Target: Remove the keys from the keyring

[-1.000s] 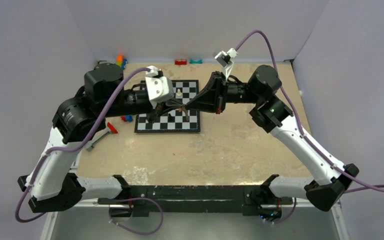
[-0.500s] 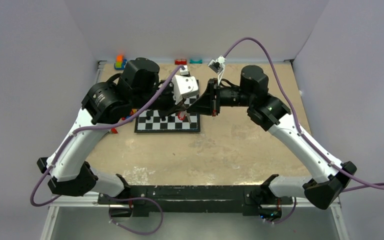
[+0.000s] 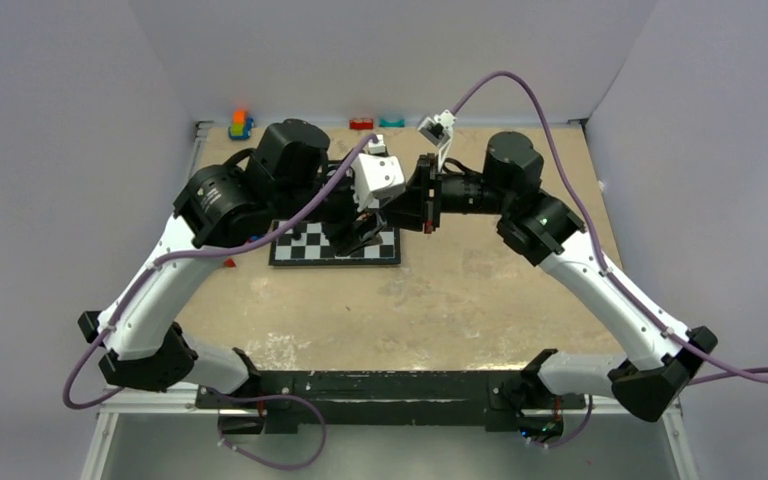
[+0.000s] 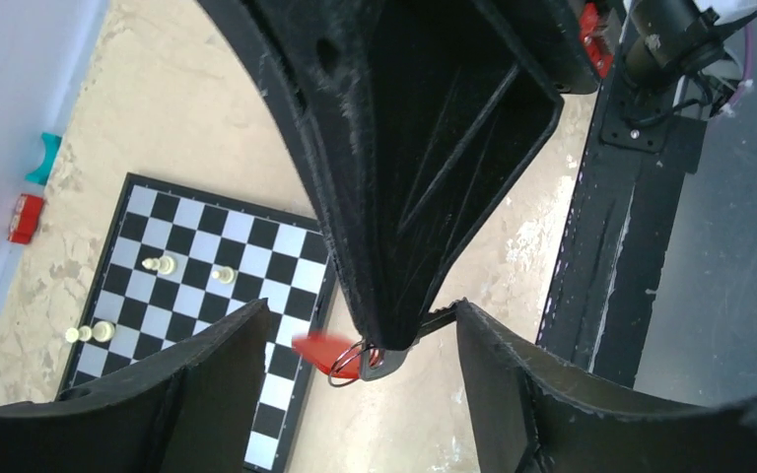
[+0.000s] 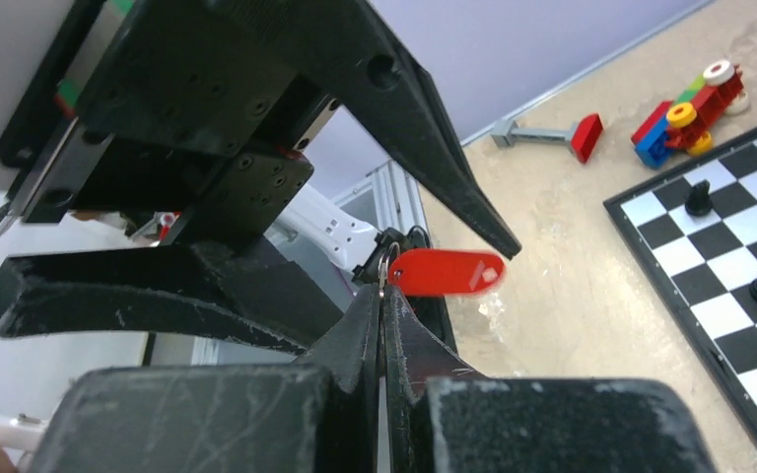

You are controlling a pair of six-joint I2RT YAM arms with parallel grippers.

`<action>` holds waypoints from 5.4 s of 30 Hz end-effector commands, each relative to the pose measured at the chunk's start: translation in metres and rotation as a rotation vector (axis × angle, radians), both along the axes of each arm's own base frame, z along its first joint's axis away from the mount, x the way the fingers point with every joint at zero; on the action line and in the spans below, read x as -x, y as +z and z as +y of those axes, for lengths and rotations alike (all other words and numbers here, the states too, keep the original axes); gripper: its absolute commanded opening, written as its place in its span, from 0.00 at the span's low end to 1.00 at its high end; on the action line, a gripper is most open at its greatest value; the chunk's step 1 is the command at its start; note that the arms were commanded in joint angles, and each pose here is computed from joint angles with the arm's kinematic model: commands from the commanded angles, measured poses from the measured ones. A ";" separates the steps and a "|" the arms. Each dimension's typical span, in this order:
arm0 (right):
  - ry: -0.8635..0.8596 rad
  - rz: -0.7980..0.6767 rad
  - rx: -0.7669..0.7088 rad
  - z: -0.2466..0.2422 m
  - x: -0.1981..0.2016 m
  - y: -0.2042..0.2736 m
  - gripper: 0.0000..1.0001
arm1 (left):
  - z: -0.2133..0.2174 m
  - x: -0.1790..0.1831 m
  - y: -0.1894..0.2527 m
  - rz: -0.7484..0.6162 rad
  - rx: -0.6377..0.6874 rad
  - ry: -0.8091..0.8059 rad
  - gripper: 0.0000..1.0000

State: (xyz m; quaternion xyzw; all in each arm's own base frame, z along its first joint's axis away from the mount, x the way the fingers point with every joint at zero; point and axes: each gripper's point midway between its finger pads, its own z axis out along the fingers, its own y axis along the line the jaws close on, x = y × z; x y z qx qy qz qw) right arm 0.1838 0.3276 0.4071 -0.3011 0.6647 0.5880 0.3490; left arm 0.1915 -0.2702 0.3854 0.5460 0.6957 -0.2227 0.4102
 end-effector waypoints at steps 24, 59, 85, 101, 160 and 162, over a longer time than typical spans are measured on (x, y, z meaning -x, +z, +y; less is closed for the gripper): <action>0.163 -0.272 -0.337 -0.021 0.060 0.101 0.00 | 0.024 0.073 0.124 -0.146 0.624 -0.244 0.41; 0.206 -0.323 -0.402 -0.029 0.075 0.115 0.00 | 0.008 0.054 0.145 -0.050 0.759 -0.182 0.31; 0.183 -0.344 -0.389 -0.029 0.072 0.117 0.00 | 0.003 0.075 0.136 0.084 0.716 -0.317 0.16; 0.156 -0.321 -0.340 -0.026 0.065 0.122 0.00 | 0.014 0.064 0.115 0.018 0.605 -0.230 0.00; 0.150 -0.318 -0.662 -0.050 0.084 0.177 0.00 | 0.015 0.093 0.194 -0.060 1.049 -0.389 0.39; 0.156 -0.318 -0.671 -0.050 0.085 0.179 0.00 | 0.013 0.090 0.193 -0.060 1.048 -0.385 0.38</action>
